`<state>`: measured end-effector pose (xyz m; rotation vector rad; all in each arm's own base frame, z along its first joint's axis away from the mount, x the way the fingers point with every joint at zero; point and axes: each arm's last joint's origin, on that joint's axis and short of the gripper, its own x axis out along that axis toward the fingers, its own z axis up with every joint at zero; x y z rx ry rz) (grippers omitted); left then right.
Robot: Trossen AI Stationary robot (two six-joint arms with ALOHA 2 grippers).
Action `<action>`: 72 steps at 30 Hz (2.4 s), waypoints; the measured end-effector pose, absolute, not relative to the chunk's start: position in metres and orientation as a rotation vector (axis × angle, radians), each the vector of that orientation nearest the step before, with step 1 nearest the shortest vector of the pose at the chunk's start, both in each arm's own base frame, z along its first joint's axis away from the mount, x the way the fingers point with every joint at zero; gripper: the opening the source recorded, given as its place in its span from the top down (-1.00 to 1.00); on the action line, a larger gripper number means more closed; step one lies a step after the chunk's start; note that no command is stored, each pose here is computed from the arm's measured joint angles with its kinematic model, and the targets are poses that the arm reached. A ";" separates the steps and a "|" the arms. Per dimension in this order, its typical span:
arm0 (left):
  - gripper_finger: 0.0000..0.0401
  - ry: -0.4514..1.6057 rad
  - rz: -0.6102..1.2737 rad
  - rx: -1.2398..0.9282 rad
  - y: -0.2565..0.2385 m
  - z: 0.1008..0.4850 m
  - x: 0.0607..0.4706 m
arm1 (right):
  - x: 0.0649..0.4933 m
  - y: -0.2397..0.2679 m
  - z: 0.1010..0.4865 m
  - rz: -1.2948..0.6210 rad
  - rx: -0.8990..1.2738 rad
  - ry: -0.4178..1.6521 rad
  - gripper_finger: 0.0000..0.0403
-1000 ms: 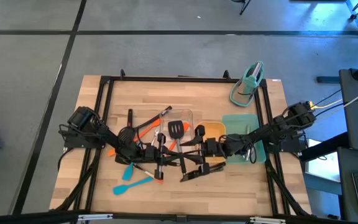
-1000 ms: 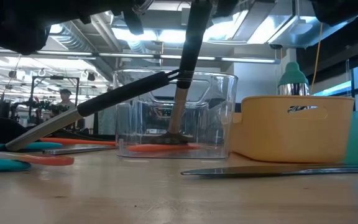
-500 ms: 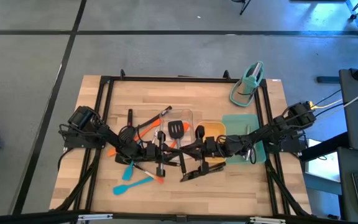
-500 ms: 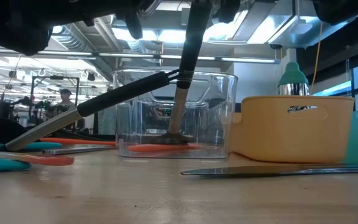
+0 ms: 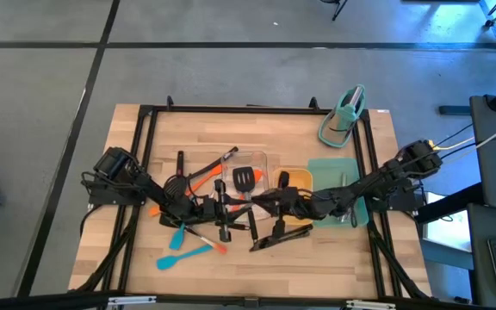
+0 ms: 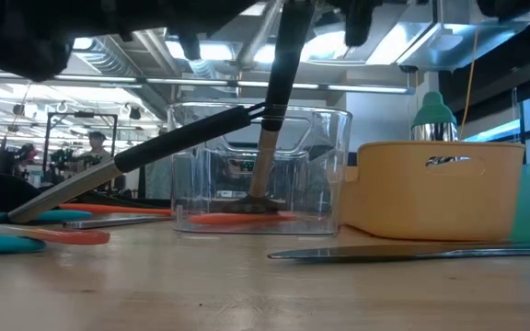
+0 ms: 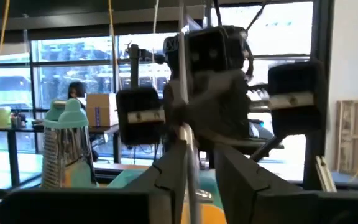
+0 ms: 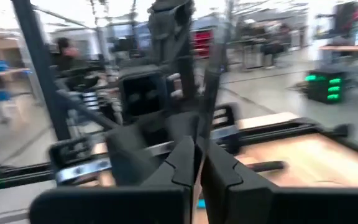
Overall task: Pick & Place Kitchen Items
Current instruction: Put the silver table knife into the yellow bin
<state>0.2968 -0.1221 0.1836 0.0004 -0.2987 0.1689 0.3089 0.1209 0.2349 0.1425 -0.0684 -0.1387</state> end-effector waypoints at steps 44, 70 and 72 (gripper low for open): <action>0.49 -0.066 0.386 0.269 -0.193 0.188 0.238 | 0.290 0.020 0.229 -0.510 0.758 1.209 0.97; 0.51 -0.025 0.421 0.284 -0.192 0.183 0.239 | 0.300 0.005 0.196 -0.507 0.777 1.387 0.97; 0.51 -0.023 0.421 0.287 -0.192 0.183 0.239 | 0.302 0.006 0.191 -0.505 0.780 1.405 0.97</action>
